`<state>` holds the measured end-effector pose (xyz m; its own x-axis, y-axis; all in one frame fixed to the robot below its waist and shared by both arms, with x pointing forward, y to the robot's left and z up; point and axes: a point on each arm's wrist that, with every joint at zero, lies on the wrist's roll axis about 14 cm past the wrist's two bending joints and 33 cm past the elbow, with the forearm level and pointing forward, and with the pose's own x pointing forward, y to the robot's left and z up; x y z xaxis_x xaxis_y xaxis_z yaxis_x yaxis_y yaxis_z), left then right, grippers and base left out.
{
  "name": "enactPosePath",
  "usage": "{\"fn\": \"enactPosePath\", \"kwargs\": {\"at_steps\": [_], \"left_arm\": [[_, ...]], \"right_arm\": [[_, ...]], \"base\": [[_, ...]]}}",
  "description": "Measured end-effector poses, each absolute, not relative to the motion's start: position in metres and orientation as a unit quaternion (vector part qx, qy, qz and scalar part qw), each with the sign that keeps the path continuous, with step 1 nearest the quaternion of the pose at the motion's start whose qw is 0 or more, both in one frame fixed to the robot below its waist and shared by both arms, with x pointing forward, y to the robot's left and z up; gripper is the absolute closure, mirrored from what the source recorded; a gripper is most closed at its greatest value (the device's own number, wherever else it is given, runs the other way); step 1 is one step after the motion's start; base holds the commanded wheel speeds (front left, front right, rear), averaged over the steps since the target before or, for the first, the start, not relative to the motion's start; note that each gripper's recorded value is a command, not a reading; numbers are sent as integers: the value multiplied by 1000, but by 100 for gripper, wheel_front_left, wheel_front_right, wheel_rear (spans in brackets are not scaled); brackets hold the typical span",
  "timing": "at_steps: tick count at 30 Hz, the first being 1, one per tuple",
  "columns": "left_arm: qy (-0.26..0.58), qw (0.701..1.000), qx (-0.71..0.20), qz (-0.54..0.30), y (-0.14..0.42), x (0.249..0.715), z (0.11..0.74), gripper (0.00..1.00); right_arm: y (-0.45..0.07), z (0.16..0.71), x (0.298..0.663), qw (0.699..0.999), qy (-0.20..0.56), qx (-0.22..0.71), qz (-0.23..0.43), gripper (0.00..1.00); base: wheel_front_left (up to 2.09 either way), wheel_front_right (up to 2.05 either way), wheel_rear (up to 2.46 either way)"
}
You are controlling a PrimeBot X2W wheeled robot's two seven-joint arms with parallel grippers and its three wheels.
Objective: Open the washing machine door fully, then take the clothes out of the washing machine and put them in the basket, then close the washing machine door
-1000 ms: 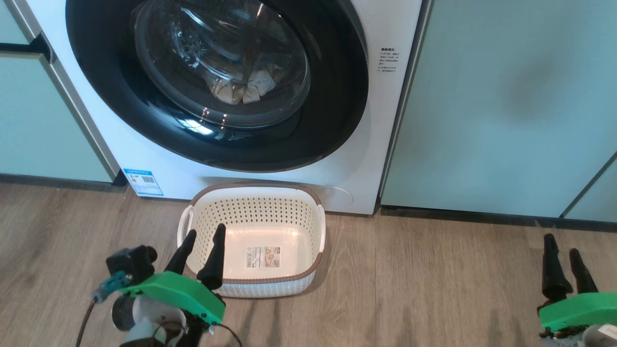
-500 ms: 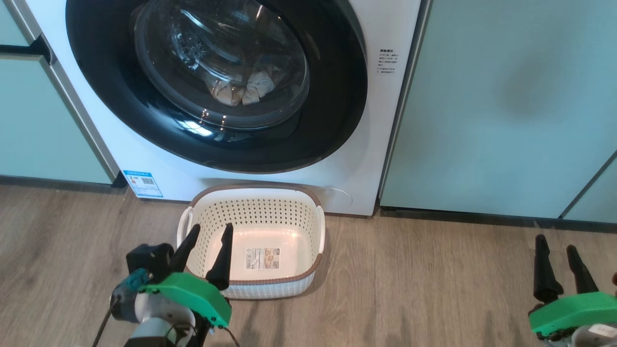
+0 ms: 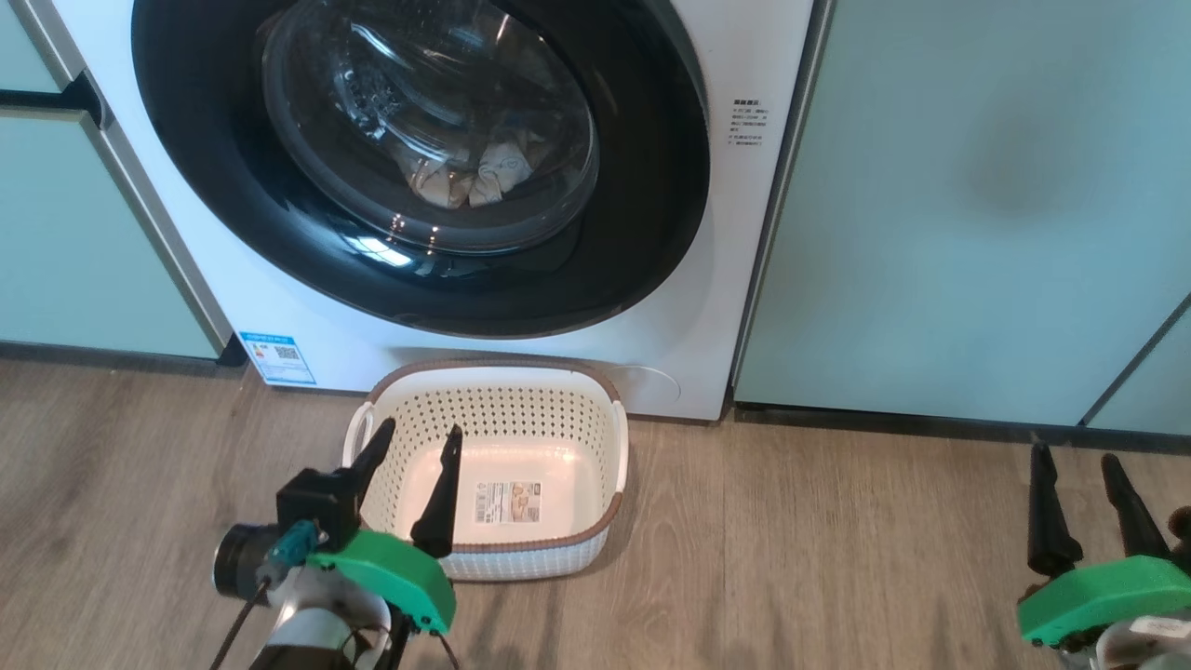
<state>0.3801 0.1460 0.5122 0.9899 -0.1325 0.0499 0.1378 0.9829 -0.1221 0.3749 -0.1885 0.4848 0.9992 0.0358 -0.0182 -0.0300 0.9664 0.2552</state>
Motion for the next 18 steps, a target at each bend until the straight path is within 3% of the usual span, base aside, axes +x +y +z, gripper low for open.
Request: {"fn": "enactPosePath", "kwargs": {"at_steps": [18], "left_arm": [[-63, 992, 45, -98, 133, 381, 525, 0]], "right_arm": [[-177, 494, 378, 998, -11, 28, 49, 0]], "base": [[0, 0, 0]]}}
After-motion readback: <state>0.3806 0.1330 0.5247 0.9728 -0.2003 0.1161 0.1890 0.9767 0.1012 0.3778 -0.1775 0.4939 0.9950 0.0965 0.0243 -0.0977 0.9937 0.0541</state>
